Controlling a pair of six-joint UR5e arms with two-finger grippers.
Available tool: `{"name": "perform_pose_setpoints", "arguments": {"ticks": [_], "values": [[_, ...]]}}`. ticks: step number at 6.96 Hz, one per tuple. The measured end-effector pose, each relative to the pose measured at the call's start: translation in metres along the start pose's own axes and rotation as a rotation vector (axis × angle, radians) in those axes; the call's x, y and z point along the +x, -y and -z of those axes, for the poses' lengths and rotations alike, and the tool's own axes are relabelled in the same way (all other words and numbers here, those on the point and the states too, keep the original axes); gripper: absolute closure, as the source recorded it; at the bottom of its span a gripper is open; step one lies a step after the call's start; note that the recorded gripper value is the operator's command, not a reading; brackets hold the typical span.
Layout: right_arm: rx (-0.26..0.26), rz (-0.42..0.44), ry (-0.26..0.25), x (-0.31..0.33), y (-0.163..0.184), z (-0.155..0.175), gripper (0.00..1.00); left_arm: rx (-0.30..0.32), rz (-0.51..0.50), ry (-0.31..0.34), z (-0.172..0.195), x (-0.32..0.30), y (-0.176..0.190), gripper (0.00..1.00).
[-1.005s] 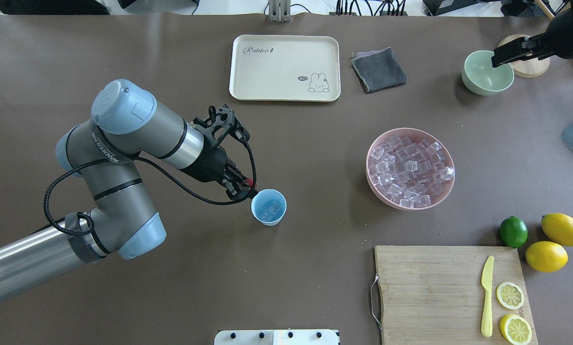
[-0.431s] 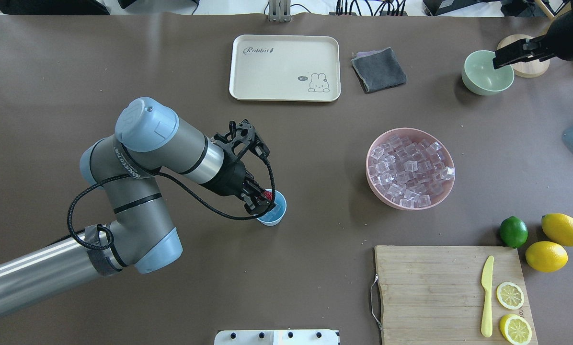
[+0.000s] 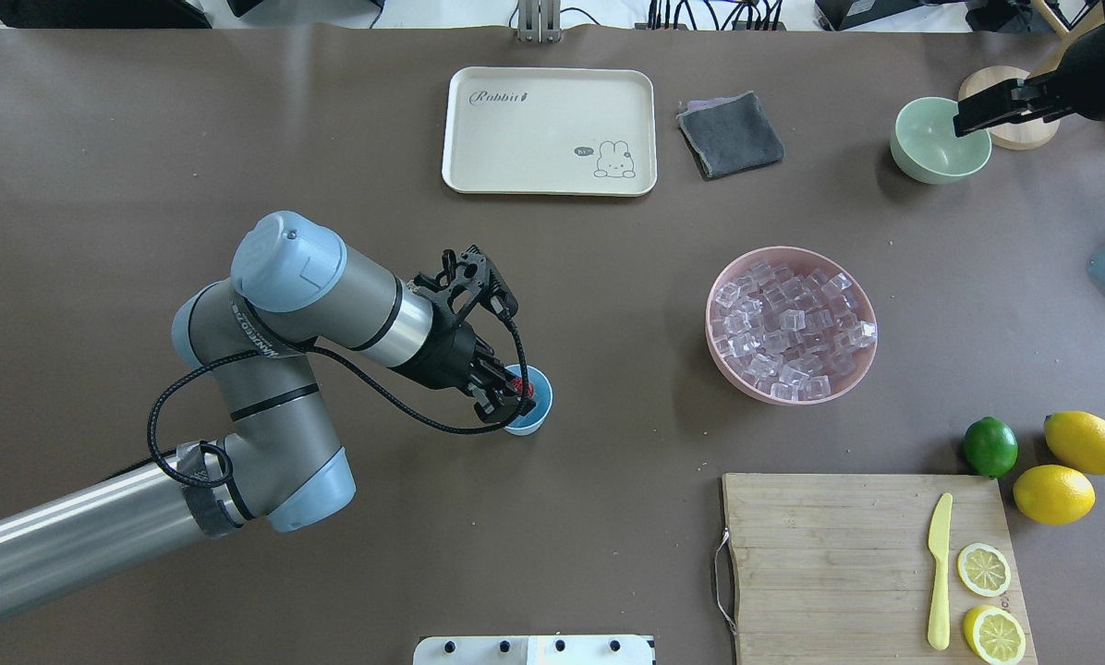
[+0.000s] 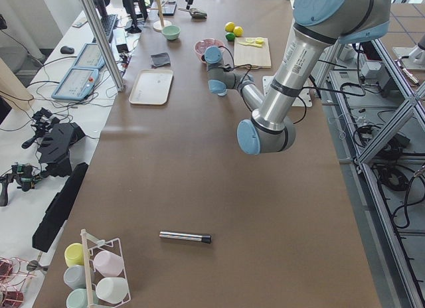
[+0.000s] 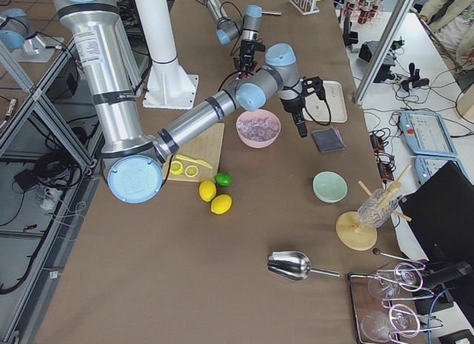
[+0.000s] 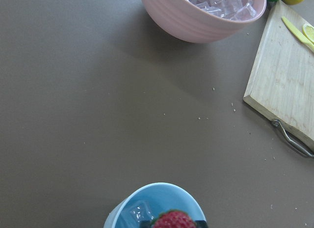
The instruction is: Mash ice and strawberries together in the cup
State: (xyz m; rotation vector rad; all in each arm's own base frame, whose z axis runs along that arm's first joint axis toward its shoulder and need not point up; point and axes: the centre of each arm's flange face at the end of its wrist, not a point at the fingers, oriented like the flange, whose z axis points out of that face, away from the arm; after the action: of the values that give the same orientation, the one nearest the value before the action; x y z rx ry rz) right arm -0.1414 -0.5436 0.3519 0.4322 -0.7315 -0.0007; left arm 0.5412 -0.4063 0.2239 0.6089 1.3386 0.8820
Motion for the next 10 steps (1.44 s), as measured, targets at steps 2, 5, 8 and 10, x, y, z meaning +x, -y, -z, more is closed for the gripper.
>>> {"name": "perform_pose_setpoints", "arguments": {"ticks": [2,5,8,10], "values": [[-0.001,-0.001,-0.002,0.001,-0.001,-0.001,0.00,0.020,-0.005,-0.014,0.001,0.004,0.000,0.42],[-0.004,-0.004,-0.003,0.004,-0.006,0.001,0.00,0.039,-0.018,-0.017,0.006,0.003,0.001,0.28],[-0.005,-0.005,0.000,0.004,-0.009,0.003,0.00,0.068,-0.013,0.010,0.031,-0.014,0.013,0.28],[-0.012,-0.004,0.025,0.000,-0.010,0.007,0.00,0.075,0.033,0.067,0.086,-0.062,0.023,0.19]]}}
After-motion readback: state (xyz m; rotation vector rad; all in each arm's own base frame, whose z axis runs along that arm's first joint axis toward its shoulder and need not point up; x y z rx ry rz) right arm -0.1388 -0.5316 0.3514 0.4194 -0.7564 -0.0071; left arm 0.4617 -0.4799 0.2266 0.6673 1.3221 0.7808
